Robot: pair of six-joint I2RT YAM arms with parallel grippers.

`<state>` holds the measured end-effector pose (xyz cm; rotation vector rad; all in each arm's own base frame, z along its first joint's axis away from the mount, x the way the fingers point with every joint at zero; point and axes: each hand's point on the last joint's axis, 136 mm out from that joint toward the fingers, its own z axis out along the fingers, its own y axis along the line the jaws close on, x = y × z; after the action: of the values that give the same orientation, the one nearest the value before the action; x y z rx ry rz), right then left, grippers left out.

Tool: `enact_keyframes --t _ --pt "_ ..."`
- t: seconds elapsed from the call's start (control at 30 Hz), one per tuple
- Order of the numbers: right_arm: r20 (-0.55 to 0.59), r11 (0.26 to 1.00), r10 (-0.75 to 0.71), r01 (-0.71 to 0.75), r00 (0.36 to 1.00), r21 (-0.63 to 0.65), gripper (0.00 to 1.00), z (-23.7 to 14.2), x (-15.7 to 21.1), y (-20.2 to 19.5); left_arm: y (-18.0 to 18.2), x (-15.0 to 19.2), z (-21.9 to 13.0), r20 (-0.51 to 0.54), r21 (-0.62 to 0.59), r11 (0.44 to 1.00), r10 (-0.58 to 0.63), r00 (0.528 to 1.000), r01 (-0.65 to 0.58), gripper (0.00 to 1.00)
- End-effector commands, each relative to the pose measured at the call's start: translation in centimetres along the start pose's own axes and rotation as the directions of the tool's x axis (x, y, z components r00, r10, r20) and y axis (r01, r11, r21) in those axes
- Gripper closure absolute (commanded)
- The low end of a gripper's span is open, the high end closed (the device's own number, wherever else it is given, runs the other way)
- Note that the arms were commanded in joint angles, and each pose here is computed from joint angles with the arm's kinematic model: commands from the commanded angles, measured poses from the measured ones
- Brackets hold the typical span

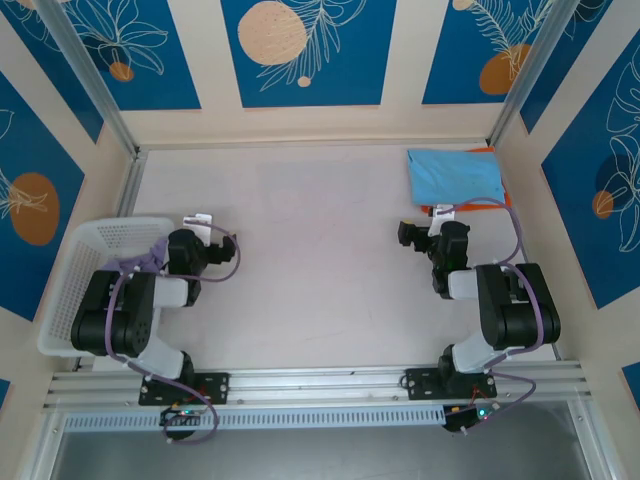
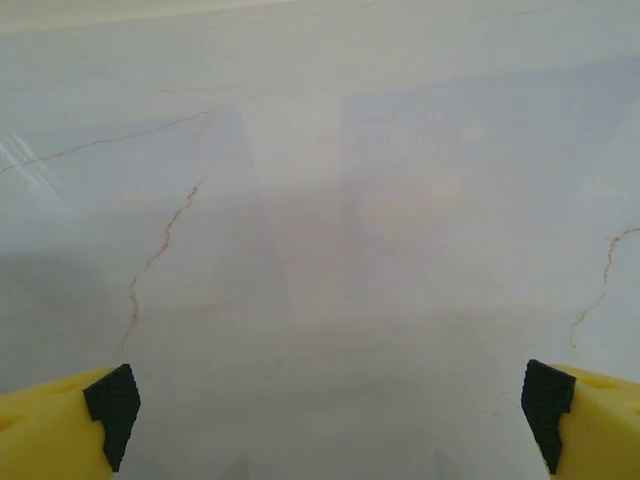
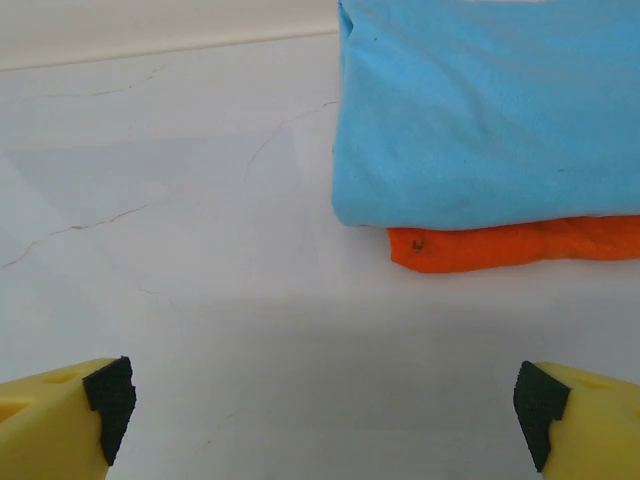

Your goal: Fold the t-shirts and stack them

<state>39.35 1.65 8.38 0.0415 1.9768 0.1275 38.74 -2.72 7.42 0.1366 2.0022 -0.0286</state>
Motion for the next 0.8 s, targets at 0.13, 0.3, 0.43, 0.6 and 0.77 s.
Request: enact_keyframes --t 0.13,0.3,0.43,0.6,0.77 --pt "0.04 1.0 -0.005 0.005 0.999 -0.002 0.01 -0.15 -1.05 0.15 0.12 -1.56 0.22 0.044 -0.002 1.0 0.012 0.999 -0.012 0.0" --pt "0.041 1.0 -0.004 0.005 0.999 -0.002 0.01 -0.14 -1.1 0.17 0.11 -1.57 0.22 0.045 -0.002 1.0 0.012 0.999 -0.012 0.0" --pt "0.039 1.0 -0.005 0.005 0.999 0.0 0.01 -0.14 -1.04 0.13 0.1 -1.56 0.22 0.044 -0.001 1.0 0.012 0.999 -0.012 0.0" --pt "0.038 1.0 -0.002 0.002 0.999 -0.006 0.01 -0.12 -1.07 0.19 0.1 -1.56 0.22 0.044 -0.001 1.0 0.012 0.999 -0.012 0.0" --pt "0.038 1.0 -0.003 0.003 0.999 -0.006 0.01 -0.12 -1.08 0.18 0.11 -1.55 0.19 0.045 -0.002 1.0 0.012 0.999 -0.012 0.0"
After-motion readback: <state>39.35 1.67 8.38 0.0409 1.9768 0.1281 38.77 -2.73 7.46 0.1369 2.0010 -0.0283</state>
